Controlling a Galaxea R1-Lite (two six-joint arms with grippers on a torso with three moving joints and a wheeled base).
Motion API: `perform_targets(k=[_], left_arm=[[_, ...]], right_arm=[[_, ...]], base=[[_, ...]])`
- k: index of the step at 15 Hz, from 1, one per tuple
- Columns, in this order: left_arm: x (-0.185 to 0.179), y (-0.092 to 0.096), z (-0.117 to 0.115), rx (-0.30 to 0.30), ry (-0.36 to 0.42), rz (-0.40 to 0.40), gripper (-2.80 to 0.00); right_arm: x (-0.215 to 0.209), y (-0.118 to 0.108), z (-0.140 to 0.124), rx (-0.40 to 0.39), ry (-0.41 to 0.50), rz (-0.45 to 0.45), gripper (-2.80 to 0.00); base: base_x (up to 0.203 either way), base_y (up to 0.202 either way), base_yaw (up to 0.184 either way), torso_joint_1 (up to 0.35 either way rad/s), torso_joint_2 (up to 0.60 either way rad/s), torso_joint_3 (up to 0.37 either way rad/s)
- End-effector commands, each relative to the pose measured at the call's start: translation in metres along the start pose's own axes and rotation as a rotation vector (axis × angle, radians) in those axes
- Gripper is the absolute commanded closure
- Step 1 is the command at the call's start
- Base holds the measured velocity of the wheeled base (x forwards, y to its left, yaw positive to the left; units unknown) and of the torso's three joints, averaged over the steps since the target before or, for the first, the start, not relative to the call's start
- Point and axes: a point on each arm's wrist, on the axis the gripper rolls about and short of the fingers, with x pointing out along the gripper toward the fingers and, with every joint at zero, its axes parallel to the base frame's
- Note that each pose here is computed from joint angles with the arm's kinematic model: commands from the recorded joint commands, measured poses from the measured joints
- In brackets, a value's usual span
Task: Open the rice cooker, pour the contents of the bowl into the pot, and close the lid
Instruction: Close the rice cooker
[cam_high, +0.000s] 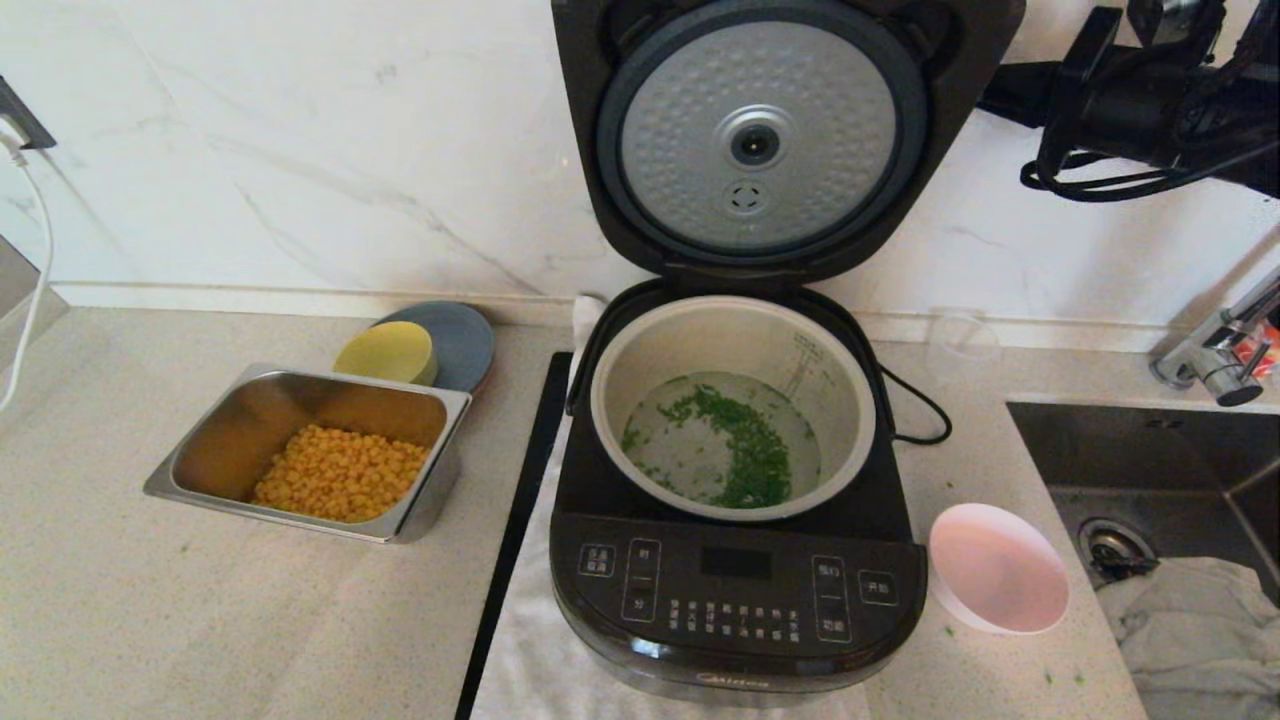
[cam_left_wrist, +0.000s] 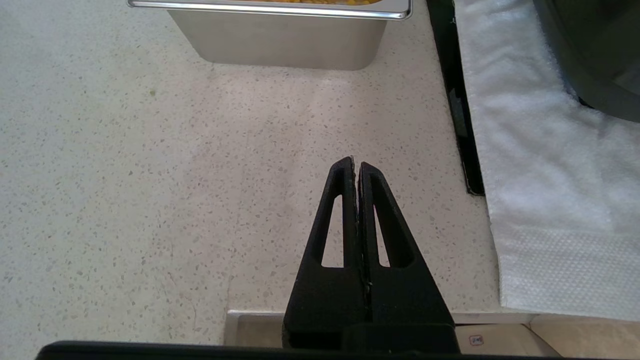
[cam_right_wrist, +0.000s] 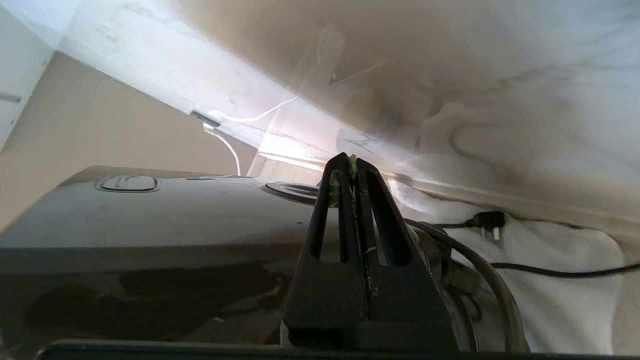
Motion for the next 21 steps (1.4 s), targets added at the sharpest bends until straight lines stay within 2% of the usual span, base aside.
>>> perform_targets(k=[1, 12, 17, 21], left_arm=[[0.000, 0.000, 0.000, 0.000, 0.001, 0.000, 0.00], [0.000, 0.000, 0.000, 0.000, -0.001, 0.000, 0.00], [0.000, 0.000, 0.000, 0.000, -0.001, 0.000, 0.00], [0.000, 0.000, 0.000, 0.000, -0.001, 0.000, 0.00]], right_arm=[[0.010, -0.005, -0.002, 0.003, 0.009, 0.017, 0.00], [0.026, 0.024, -0.016, 0.007, 0.059, 0.104, 0.00], [0.008, 0.039, -0.025, 0.048, 0.160, 0.137, 0.00], [-0.010, 0.049, -0.035, 0.074, 0.204, 0.140, 0.00]], base=[[0.000, 0.000, 0.000, 0.000, 0.00, 0.000], [0.000, 0.000, 0.000, 0.000, 0.00, 0.000], [0.000, 0.000, 0.000, 0.000, 0.00, 0.000], [0.000, 0.000, 0.000, 0.000, 0.00, 0.000]])
